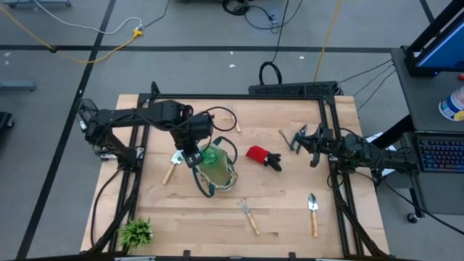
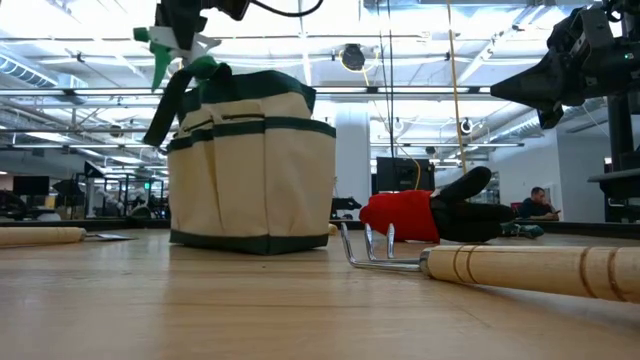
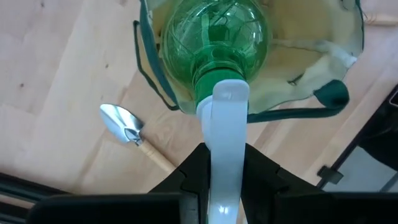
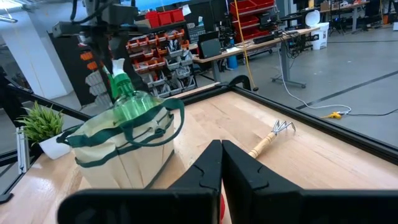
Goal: Pick & Place Garden tools in Gardening bag
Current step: Put the spray bottle into the gardening bag
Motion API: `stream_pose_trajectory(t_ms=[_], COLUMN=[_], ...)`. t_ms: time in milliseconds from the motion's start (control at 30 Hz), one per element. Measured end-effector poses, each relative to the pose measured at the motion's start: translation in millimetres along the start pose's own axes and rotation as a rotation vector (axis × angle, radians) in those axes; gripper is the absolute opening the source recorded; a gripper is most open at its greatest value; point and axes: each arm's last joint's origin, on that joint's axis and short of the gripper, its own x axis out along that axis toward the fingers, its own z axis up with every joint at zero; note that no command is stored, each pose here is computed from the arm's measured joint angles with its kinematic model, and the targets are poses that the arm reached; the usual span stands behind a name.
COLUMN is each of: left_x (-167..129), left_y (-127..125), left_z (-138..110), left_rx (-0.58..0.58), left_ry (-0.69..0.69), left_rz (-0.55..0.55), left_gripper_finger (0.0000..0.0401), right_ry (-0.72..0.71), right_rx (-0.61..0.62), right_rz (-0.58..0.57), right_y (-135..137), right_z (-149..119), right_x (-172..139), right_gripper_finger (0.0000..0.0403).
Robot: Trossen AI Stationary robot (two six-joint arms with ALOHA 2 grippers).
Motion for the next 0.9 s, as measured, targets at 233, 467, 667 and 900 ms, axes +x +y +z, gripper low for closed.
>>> stream_pose_trajectory(t_ms=[233,467,667,900], left_x=[0,0,15,37], left_y=[0,-2,0,7], left_z=[0,-1,-3,-7], left_rx=[0.046,0.055,0.059,0.031], left_ry=[0.003,0.014,0.067,0.155], left_rz=[-0.008,-0.029,-0.003,0.04], left_gripper_finger=[0.0067,0.0067,0.0067,0.0067], right_ry=[0.0,0.0,0.0,0.0], right_rx=[0.0,0.0,0.0,0.0], right_rz=[0.0,0.0,0.0,0.0], right_y=[0,0,0,0], right_z=[0,0,0,0], right_x=[0,0,0,0], right_gripper_finger=[0.0002,0.0002,0.0002,0.0002])
